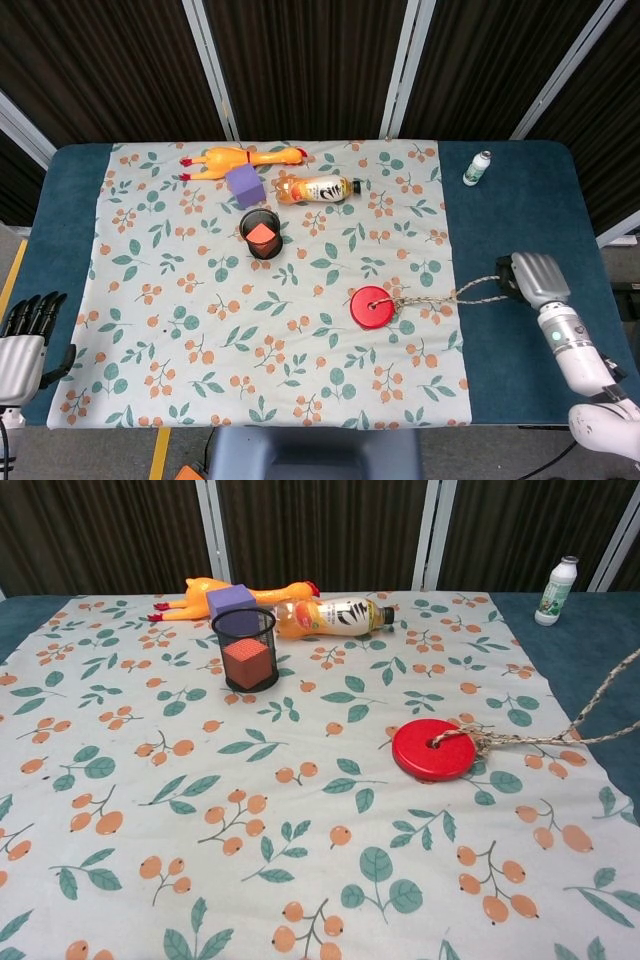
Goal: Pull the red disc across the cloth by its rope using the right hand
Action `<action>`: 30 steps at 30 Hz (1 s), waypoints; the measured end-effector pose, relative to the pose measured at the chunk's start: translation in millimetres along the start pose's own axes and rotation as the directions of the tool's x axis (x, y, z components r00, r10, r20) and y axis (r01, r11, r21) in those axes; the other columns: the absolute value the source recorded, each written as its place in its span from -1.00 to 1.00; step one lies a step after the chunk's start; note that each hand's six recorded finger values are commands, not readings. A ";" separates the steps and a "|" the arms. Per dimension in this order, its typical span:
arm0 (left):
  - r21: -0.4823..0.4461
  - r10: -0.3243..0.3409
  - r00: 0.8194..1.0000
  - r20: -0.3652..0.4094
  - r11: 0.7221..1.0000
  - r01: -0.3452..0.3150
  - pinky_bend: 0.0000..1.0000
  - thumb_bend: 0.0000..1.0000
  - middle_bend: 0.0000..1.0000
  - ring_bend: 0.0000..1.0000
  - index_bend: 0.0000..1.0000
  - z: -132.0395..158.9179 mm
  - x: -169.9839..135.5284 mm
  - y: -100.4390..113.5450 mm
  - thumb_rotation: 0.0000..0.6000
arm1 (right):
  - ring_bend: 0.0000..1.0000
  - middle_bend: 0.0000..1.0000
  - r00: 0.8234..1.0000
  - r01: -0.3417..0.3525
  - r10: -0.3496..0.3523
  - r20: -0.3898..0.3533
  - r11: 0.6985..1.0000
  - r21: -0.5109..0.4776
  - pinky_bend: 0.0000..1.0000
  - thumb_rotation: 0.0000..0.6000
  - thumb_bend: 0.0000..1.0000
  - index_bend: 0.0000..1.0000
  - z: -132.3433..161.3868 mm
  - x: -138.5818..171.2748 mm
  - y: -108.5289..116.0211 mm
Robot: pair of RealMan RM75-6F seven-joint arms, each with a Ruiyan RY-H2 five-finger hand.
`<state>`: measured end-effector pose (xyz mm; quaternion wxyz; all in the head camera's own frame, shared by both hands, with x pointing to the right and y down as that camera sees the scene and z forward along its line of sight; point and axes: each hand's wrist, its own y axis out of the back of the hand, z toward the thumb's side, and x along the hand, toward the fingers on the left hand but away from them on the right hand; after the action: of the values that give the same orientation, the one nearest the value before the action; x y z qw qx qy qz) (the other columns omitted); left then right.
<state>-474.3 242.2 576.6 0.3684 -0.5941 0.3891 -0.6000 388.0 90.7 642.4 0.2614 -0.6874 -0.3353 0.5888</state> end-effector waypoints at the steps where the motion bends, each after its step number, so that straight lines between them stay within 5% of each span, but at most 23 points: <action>1: 0.000 0.000 1.000 -0.002 1.000 0.000 -0.84 -0.08 -0.91 -1.00 -1.00 -0.6 -0.3 0.2 0.90 | 0.28 0.65 1.000 0.005 -0.006 -0.028 1.000 -0.016 0.43 1.00 0.66 0.82 10.4 0.4 1.4; 8: 0.000 0.004 1.000 -0.009 1.000 -0.004 -0.84 -0.08 -0.91 -1.00 -1.00 -2.3 -3.0 1.3 0.90 | 0.24 0.65 0.960 0.005 -0.035 -0.278 0.994 -0.105 0.34 1.00 0.65 0.78 106.0 14.6 6.4; 11: 0.000 0.000 1.000 -0.009 1.000 0.000 -0.84 -0.08 -0.91 -1.00 -1.00 -2.1 -4.5 0.0 0.91 | -0.14 0.51 0.941 0.006 -0.036 -0.336 0.996 -0.090 -0.08 1.00 0.24 0.37 132.8 18.1 -0.8; 14: 0.000 0.000 1.000 -0.007 1.000 0.000 -0.84 -0.08 -0.91 -1.00 -1.00 -1.4 -5.5 -0.3 0.89 | -0.92 -0.50 0.937 0.004 -0.012 -0.350 1.000 -0.025 -0.92 1.00 -0.57 -0.63 145.7 15.8 -11.7; 16: 0.002 0.002 1.000 -0.007 1.000 -0.002 -0.84 -0.08 -0.91 -1.00 -1.00 -2.0 -6.4 0.5 0.89 | -1.00 -0.91 0.941 0.001 0.012 -0.338 0.999 0.039 -1.00 1.00 -0.84 -0.97 149.3 12.5 -18.4; 21: 0.003 0.002 1.000 -0.020 1.000 -0.002 -0.84 -0.07 -0.91 -1.00 -1.00 -7.4 -7.8 1.7 0.89 | -1.00 -1.00 0.958 0.049 -0.004 -0.286 0.988 0.148 -1.00 1.00 -1.00 -1.00 152.7 6.1 -24.3; 30: -0.005 0.003 1.000 -0.022 1.000 -0.003 -0.84 -0.08 -0.91 -1.00 -1.00 -8.0 -8.8 1.3 0.90 | -1.00 -1.00 0.975 0.126 -0.097 -0.198 0.982 0.140 -1.00 1.00 -1.00 -1.00 115.0 25.4 -8.3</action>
<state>-482.1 249.8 571.7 0.3634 -0.5878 0.3957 -0.6049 275.6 111.5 613.1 0.3764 -0.6989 -0.3011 0.5284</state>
